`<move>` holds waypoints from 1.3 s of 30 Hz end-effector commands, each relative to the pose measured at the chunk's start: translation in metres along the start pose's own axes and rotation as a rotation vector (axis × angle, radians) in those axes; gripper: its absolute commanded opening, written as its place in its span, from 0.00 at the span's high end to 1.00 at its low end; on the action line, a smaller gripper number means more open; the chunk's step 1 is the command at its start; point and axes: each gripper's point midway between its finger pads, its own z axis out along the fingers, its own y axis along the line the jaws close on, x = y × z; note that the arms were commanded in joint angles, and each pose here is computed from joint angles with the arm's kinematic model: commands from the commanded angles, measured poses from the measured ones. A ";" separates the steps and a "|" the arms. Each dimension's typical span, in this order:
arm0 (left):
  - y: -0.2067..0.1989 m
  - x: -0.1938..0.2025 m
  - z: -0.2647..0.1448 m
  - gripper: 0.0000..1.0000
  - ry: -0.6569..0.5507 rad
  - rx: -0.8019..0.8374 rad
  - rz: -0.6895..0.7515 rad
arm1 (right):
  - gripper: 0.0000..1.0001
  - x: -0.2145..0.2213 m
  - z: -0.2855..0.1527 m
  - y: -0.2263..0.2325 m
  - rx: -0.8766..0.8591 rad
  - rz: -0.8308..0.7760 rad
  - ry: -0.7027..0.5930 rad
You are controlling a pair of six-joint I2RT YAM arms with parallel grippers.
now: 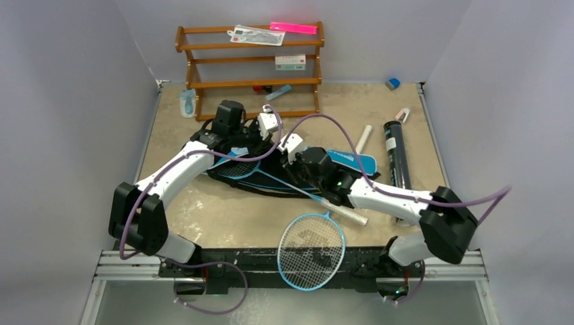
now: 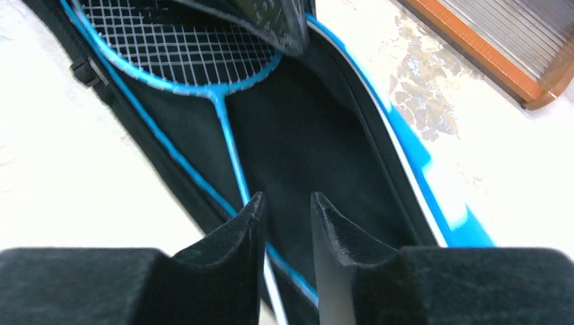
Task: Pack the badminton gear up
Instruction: Place the racket in the racket bag.
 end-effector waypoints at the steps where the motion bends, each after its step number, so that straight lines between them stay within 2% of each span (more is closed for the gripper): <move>1: 0.041 0.005 -0.002 1.00 0.070 -0.180 -0.014 | 0.65 -0.009 -0.032 0.001 -0.018 0.049 -0.048; 3: 0.050 0.012 -0.001 1.00 0.101 -0.220 -0.046 | 0.50 -0.004 -0.045 -0.001 -0.020 0.062 -0.054; 6: 0.061 0.022 -0.002 1.00 0.144 -0.279 -0.079 | 0.37 0.009 -0.066 -0.001 -0.020 0.128 -0.057; 9: 0.080 0.030 -0.011 1.00 0.187 -0.391 -0.122 | 0.22 0.013 -0.085 -0.029 0.154 0.280 -0.059; 13: 0.094 0.032 -0.020 1.00 0.213 -0.484 -0.163 | 0.09 0.034 -0.103 -0.049 0.273 0.439 0.056; 17: 0.095 0.034 -0.021 1.00 0.221 -0.491 -0.164 | 0.09 0.069 -0.102 -0.054 0.223 0.697 0.164; 19: 0.095 0.035 -0.021 1.00 0.227 -0.491 -0.158 | 0.09 0.086 -0.103 -0.062 0.266 0.810 0.183; 24: 0.086 0.034 -0.015 1.00 0.215 -0.428 -0.140 | 0.07 0.109 -0.120 -0.082 0.430 0.898 0.176; 27: 0.083 0.033 -0.013 1.00 0.215 -0.407 -0.139 | 0.02 0.125 -0.133 -0.095 0.549 0.940 0.200; 29: 0.082 0.033 -0.013 1.00 0.216 -0.398 -0.140 | 0.03 0.140 -0.137 -0.100 0.598 0.967 0.218; 34: 0.072 0.031 -0.009 1.00 0.208 -0.326 -0.105 | 0.04 0.168 -0.131 -0.105 0.627 1.082 0.223; 39: 0.066 0.030 -0.007 1.00 0.197 -0.290 -0.090 | 0.04 0.167 -0.111 -0.095 0.494 1.199 0.165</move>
